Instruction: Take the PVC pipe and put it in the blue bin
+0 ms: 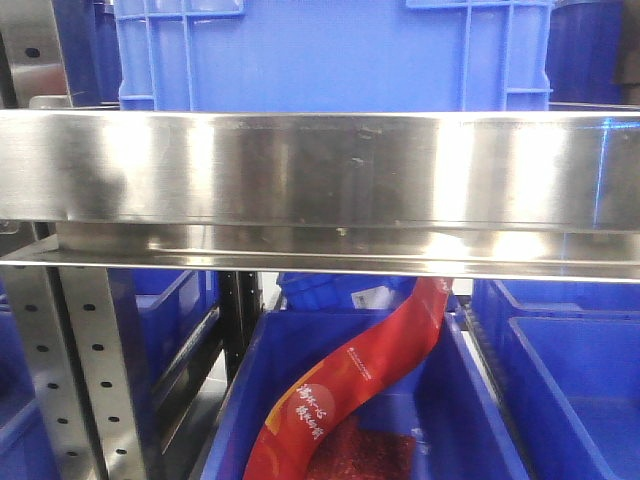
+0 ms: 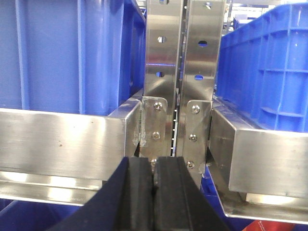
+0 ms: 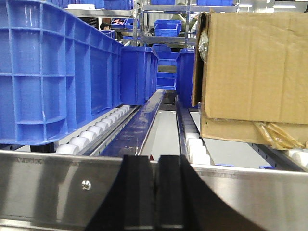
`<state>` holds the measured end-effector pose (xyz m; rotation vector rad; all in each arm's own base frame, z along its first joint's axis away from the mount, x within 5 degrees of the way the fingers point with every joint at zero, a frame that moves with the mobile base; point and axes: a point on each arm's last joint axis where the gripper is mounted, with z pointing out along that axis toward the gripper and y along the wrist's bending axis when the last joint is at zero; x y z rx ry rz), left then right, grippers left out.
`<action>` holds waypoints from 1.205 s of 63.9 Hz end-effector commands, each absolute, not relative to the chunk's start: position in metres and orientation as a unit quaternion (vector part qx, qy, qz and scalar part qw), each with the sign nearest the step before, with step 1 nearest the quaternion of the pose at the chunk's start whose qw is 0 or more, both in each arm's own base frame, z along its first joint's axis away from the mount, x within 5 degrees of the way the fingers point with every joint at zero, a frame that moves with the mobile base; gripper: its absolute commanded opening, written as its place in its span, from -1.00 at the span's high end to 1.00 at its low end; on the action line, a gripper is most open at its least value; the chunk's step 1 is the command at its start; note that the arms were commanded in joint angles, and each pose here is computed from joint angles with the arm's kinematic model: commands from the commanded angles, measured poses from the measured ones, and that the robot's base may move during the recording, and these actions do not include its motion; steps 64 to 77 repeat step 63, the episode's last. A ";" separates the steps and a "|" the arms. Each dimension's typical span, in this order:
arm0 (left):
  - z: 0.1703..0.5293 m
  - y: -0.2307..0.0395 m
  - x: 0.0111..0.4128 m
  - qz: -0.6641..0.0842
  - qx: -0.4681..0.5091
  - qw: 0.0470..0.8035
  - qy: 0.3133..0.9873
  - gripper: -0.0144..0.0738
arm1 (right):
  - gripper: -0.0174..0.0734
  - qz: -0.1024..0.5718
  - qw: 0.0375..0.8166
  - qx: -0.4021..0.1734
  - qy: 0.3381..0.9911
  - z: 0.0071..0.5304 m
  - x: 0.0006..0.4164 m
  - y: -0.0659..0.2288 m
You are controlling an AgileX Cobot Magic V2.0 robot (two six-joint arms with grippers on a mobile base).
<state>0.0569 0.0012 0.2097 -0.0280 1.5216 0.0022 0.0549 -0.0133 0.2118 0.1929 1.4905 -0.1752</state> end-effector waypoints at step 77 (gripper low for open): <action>0.212 0.001 0.056 -0.004 -0.012 0.734 0.679 0.92 | 0.99 -0.086 0.735 0.086 0.667 0.214 0.054 -0.014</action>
